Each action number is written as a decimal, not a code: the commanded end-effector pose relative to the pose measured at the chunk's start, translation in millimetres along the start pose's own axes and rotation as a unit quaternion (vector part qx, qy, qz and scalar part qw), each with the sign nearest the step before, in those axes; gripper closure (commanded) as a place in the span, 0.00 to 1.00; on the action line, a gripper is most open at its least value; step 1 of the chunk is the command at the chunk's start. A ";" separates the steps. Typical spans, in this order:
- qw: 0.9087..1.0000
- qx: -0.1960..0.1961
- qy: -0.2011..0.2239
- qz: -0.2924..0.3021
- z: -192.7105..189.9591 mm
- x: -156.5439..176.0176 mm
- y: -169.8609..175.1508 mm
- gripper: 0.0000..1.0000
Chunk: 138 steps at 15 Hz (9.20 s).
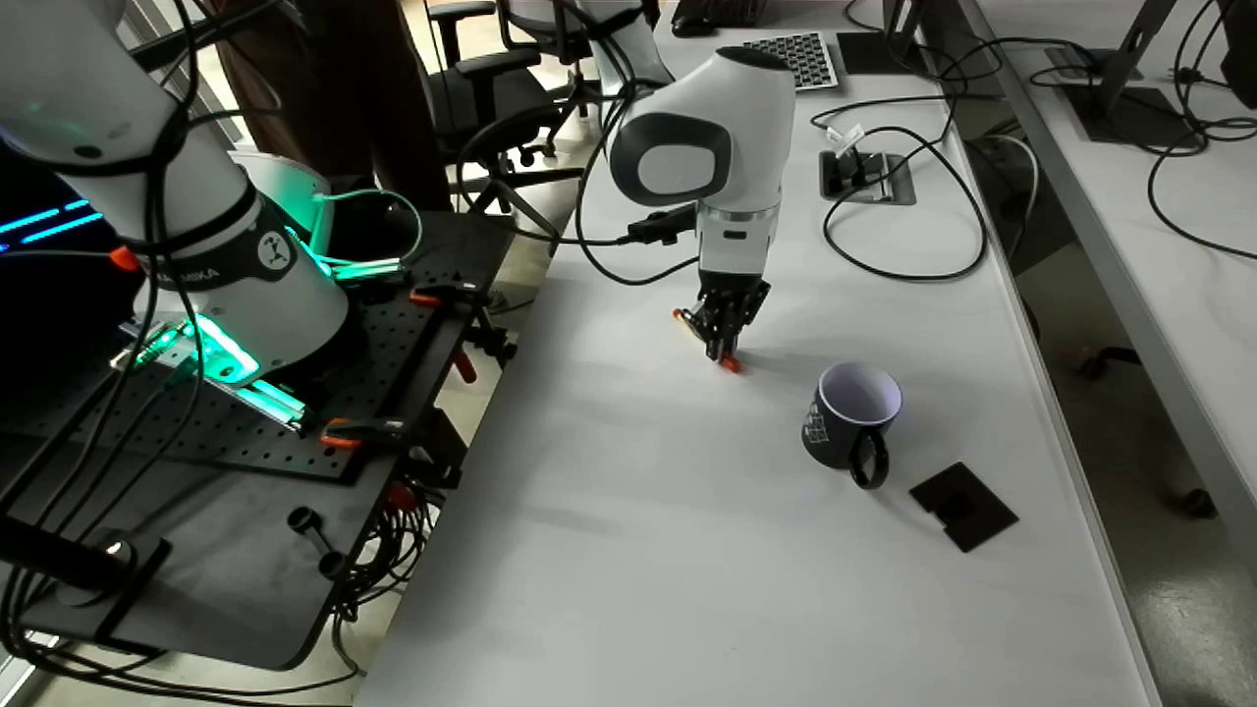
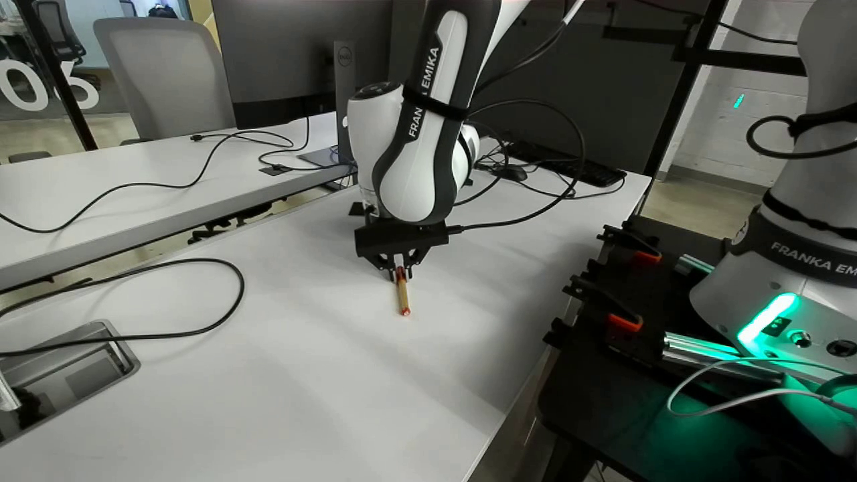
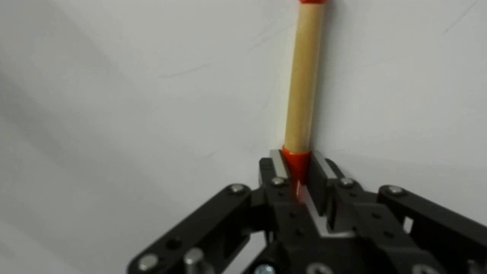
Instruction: Place the small baseball bat inside the black mug
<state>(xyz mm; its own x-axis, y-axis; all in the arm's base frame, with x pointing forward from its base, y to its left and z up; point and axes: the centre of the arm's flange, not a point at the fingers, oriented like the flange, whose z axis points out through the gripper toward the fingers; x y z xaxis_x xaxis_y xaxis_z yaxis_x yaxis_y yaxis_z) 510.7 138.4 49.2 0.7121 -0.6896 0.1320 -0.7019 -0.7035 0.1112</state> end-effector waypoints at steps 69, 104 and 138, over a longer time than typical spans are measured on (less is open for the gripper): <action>0.902 0.029 0.400 0.158 -116.0 72.7 0.5 0.96; 0.860 -0.005 0.460 0.220 -84.5 88.0 -17.7 0.35; 0.885 -0.008 0.446 0.132 -127.1 83.5 -0.7 0.00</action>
<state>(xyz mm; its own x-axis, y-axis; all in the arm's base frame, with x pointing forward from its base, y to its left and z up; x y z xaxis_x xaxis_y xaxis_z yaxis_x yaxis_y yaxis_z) 578.9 104.1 166.9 0.1712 -0.4219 0.8903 -0.8665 -0.4946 -0.0678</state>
